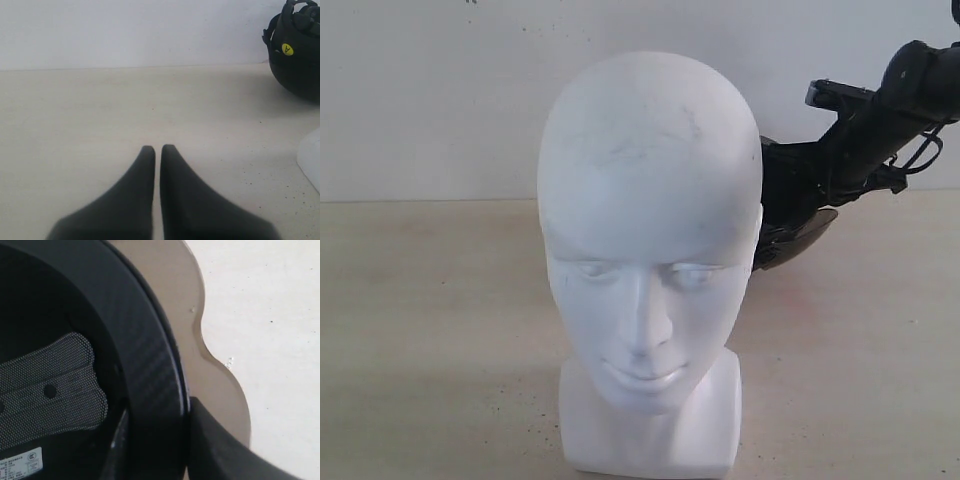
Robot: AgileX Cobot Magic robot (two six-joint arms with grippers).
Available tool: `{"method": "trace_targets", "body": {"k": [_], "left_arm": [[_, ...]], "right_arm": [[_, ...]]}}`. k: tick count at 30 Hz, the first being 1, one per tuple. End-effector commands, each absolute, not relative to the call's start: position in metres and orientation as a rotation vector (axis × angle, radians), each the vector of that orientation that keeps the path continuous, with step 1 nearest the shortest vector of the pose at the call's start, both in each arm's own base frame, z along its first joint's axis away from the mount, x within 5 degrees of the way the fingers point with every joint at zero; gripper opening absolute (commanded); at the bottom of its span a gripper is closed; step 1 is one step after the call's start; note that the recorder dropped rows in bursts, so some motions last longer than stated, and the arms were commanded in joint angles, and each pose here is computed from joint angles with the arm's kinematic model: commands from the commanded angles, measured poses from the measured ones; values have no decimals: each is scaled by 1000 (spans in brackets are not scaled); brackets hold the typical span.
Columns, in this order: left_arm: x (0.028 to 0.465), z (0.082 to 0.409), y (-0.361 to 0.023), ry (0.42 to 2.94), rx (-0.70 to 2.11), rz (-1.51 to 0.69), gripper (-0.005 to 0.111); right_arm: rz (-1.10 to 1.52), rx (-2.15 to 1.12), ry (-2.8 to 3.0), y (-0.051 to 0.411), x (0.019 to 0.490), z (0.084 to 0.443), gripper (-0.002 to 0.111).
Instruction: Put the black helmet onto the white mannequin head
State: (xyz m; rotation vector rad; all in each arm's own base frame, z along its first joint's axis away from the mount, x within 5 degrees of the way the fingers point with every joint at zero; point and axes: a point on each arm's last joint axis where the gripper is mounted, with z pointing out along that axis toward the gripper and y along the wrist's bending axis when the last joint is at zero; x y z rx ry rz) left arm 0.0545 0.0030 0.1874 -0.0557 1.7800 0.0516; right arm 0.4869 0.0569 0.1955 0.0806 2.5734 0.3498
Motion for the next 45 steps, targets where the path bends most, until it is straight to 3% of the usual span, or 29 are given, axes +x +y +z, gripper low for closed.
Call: {"method": "trace_targets", "body": {"k": [1,13,26,33,45], "left_arm": [[54,186,3,1781,-73,38,4],[54,186,3,1781,-73,38,4],[54,186,3,1781,-73,38,4],[54,186,3,1781,-73,38,4],[54,186,3,1781,-73,38,4]], "right_arm": [[279,51,2582,52,485,200,0],[-56,92,2816,30,459,212,0],[-190,156,2938,20,421,242,0],[-377,181,2911,4,366,247,0],[-272,295,2862,1,267,231,0]]}}
